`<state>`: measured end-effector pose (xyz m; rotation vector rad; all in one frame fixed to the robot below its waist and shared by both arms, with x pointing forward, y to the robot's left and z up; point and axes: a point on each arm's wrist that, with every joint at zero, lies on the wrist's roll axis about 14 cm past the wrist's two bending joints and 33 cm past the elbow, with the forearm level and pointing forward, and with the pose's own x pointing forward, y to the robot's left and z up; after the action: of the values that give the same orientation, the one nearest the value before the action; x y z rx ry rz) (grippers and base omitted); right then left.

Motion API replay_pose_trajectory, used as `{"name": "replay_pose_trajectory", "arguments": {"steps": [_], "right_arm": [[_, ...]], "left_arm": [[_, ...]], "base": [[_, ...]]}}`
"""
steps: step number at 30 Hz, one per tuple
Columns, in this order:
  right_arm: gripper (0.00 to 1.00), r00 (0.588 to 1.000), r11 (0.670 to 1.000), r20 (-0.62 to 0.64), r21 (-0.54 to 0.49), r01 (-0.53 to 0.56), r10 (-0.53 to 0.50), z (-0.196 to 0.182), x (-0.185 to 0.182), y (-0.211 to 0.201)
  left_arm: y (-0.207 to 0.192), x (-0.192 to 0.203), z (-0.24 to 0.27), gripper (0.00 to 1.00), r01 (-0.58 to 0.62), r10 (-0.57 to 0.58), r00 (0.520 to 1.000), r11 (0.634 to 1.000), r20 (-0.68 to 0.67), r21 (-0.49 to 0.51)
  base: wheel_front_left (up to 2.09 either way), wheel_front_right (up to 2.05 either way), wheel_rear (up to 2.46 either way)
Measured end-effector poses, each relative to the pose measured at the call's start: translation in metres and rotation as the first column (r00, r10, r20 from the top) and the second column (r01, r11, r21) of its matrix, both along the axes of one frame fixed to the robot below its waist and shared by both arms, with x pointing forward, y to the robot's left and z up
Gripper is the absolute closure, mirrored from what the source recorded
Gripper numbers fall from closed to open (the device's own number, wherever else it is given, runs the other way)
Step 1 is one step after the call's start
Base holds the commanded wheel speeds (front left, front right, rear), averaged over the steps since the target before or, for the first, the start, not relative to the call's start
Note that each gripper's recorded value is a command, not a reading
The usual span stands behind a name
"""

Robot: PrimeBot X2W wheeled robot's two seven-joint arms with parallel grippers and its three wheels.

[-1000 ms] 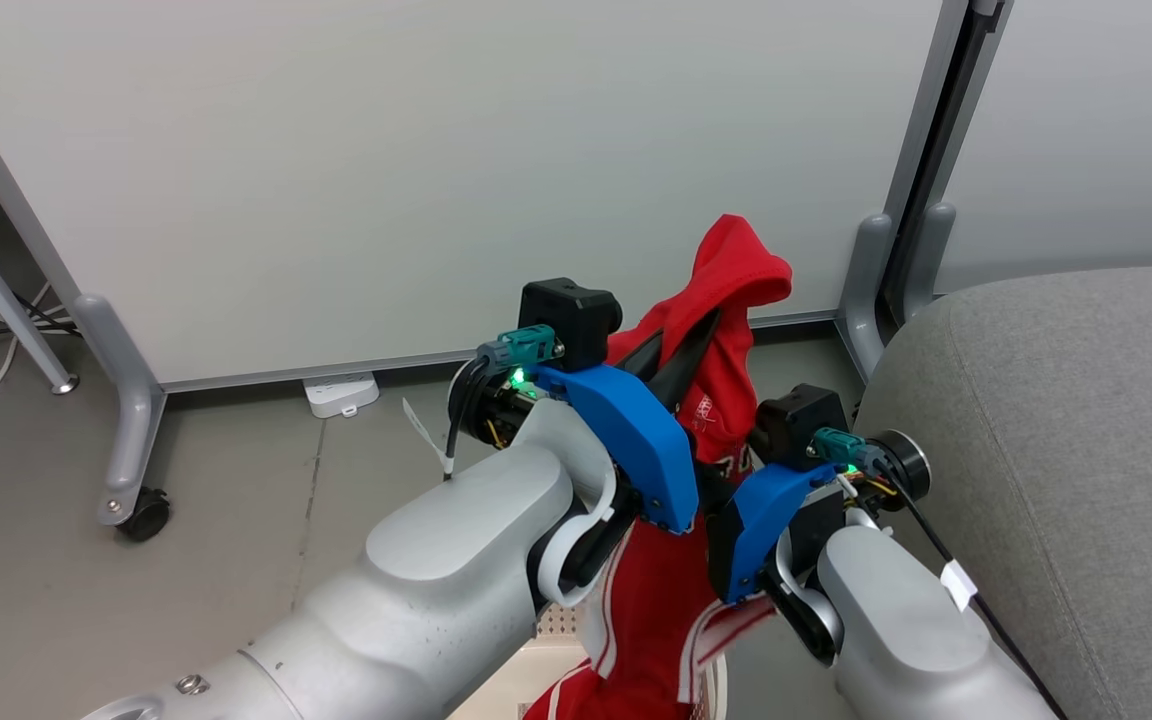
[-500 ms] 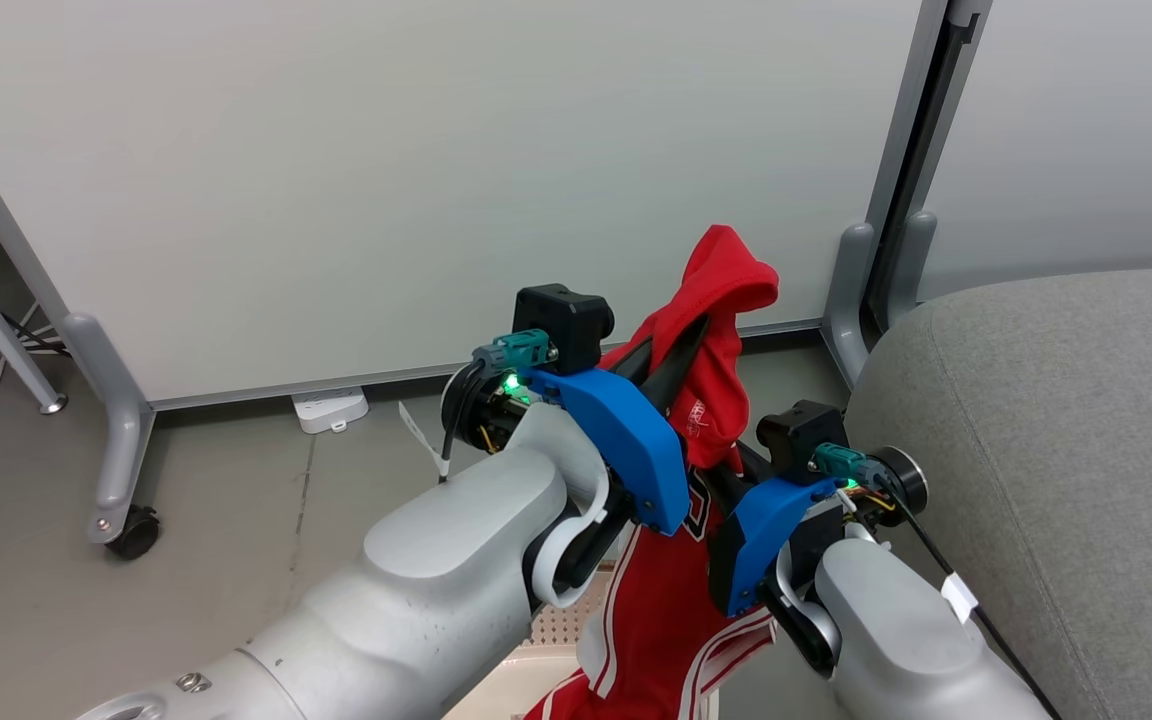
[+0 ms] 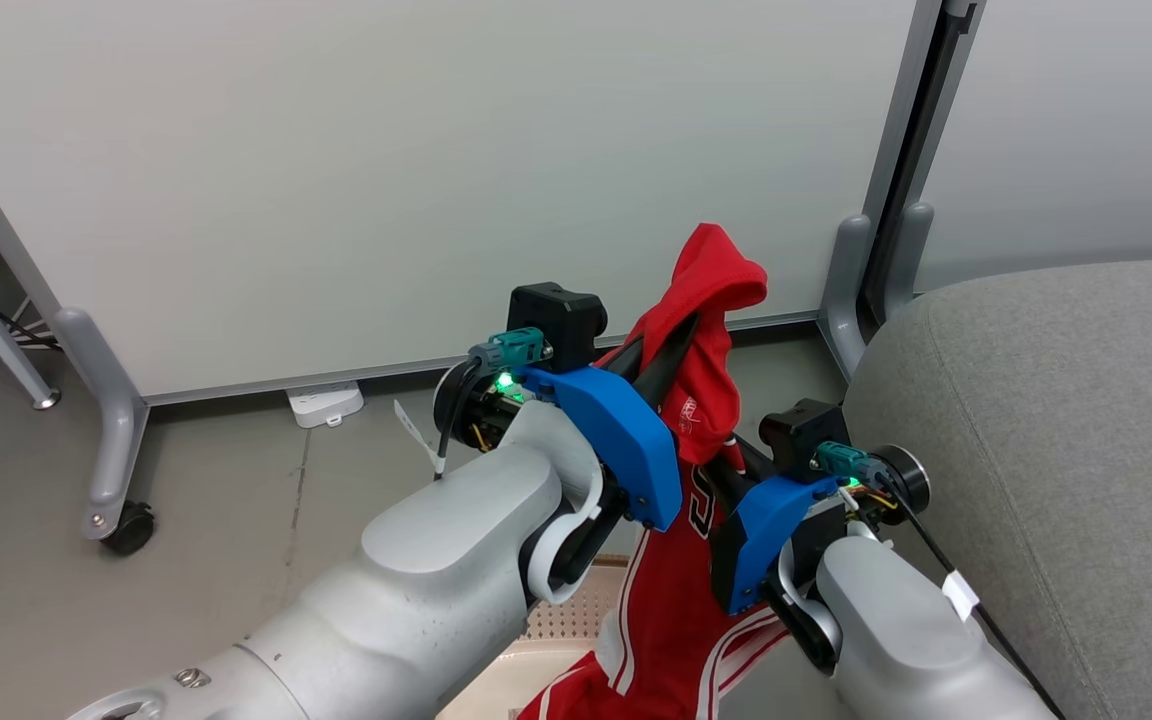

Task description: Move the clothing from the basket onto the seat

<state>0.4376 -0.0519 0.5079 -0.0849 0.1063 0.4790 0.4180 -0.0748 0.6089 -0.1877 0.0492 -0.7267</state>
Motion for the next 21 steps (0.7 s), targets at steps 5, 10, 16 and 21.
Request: {"name": "replay_pose_trajectory", "arguments": {"steps": [5, 10, 16, 21], "right_arm": [[1.00, 1.000, 1.000, 0.002, -0.006, 0.000, 0.000, 0.000, 0.001, -0.001], [1.00, 1.000, 1.000, 0.003, -0.005, -0.001, 0.001, -0.001, 0.002, 0.000], [1.00, 1.000, 1.000, -0.003, -0.013, -0.002, 0.002, -0.005, 0.004, 0.000], [1.00, 1.000, 1.000, -0.009, -0.013, 0.006, -0.006, -0.008, 0.008, -0.002]], "left_arm": [[0.001, 0.001, -0.001, 1.00, -0.004, 0.004, 1.000, 1.000, 0.001, 0.002], [-0.001, 0.001, 0.001, 0.00, 0.006, -0.006, 1.000, 1.000, 0.006, -0.009], [-0.002, -0.002, 0.000, 0.00, 0.036, -0.035, 0.999, 0.999, 0.034, -0.028], [0.012, 0.001, 0.002, 0.00, 0.007, -0.001, 0.998, 0.997, 0.064, -0.081]], "base": [[0.00, 0.00, 0.00], [0.00, 0.00, 0.00], [0.00, 0.00, 0.00], [0.00, 0.00, 0.00]]}}
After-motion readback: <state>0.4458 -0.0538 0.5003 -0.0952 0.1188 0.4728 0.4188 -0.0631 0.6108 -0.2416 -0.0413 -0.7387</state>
